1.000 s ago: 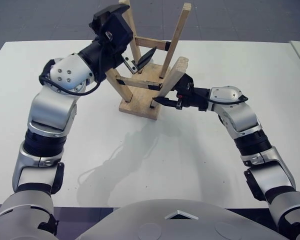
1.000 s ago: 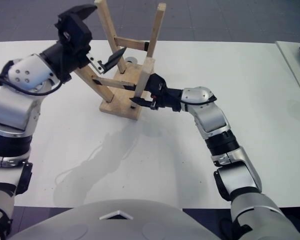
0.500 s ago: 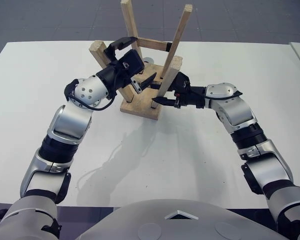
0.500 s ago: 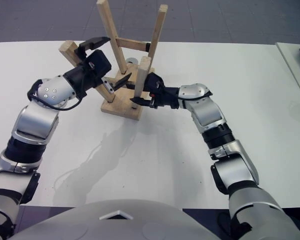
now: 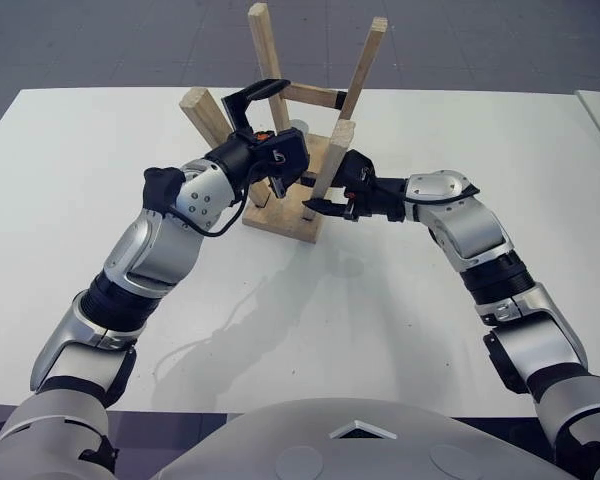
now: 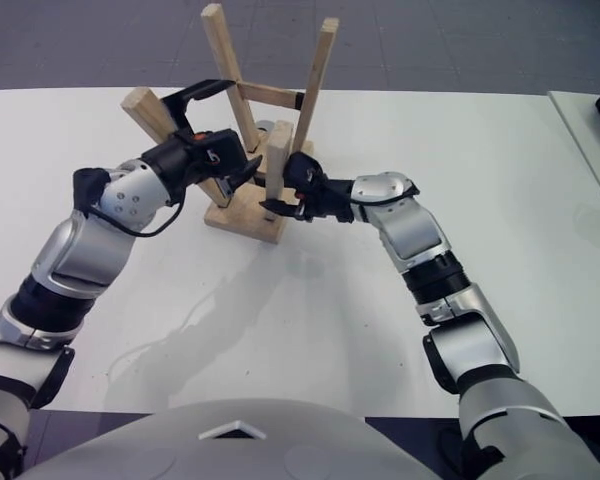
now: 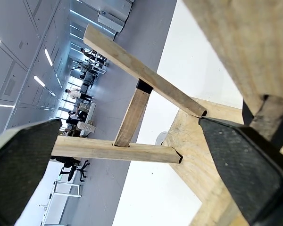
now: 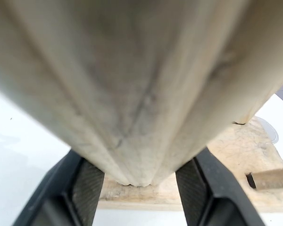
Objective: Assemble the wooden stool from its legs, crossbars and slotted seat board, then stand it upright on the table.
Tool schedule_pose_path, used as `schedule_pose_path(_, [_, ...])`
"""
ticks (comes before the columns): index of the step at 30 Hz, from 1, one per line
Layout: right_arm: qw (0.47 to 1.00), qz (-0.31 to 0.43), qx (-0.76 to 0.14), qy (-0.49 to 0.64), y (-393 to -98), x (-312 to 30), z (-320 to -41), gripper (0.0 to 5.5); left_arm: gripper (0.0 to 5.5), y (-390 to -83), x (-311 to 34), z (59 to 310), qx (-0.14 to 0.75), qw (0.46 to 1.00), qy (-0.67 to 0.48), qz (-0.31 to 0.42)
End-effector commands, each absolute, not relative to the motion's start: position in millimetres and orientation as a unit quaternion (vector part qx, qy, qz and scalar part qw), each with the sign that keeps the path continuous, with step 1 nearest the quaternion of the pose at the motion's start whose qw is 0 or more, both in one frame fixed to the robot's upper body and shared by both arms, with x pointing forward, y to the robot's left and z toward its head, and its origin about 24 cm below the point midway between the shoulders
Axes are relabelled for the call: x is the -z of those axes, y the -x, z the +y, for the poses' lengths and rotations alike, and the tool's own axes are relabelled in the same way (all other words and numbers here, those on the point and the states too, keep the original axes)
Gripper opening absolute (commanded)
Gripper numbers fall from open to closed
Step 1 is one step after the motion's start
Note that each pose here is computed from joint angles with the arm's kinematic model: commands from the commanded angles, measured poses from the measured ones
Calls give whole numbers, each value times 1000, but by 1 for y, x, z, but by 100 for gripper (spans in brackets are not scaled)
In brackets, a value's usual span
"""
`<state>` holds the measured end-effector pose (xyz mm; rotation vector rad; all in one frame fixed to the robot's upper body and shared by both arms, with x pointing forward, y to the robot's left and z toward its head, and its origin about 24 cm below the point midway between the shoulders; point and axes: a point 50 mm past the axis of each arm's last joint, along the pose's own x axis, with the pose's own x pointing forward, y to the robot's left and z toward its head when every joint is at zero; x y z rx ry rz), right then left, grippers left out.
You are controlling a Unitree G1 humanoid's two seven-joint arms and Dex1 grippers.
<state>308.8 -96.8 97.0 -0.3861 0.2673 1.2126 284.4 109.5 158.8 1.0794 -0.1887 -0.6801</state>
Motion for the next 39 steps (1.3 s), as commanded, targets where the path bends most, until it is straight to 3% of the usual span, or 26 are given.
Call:
schedule_pose_path(1, [751,331,-512,253,-292,-37,-142,204,540,-280,-112,121,338,808,-482,15])
schedule_pose_path(7, [768,330,-495,239,-291,-36,-141,204,540,-283,-121,118,327,822,-466,-20])
schedule_pose_path(14, [848,210,-456,173,-301,-76,-130,204,540,-296,-198,123,180,893,-331,-246])
schedule_pose_path(18, [871,157,-442,147,-299,-101,-123,204,540,-298,-212,131,146,889,-318,-295])
schedule_pose_path(23, [871,140,-445,155,-289,-118,-123,311,540,-296,-207,134,143,889,-318,-298])
schedule_pose_path(30, [860,174,-438,195,-277,-127,-150,419,540,-284,-222,145,111,871,-312,-362])
schedule_pose_path(34, [887,154,-378,217,-296,-140,-168,484,540,-277,-239,161,58,856,-312,-408])
schedule_pose_path(37, [911,96,-351,196,-313,-158,-161,537,540,-273,-257,179,-2,845,-309,-436])
schedule_pose_path(39, [914,70,-355,183,-316,-166,-150,537,540,-276,-266,185,-6,849,-298,-437])
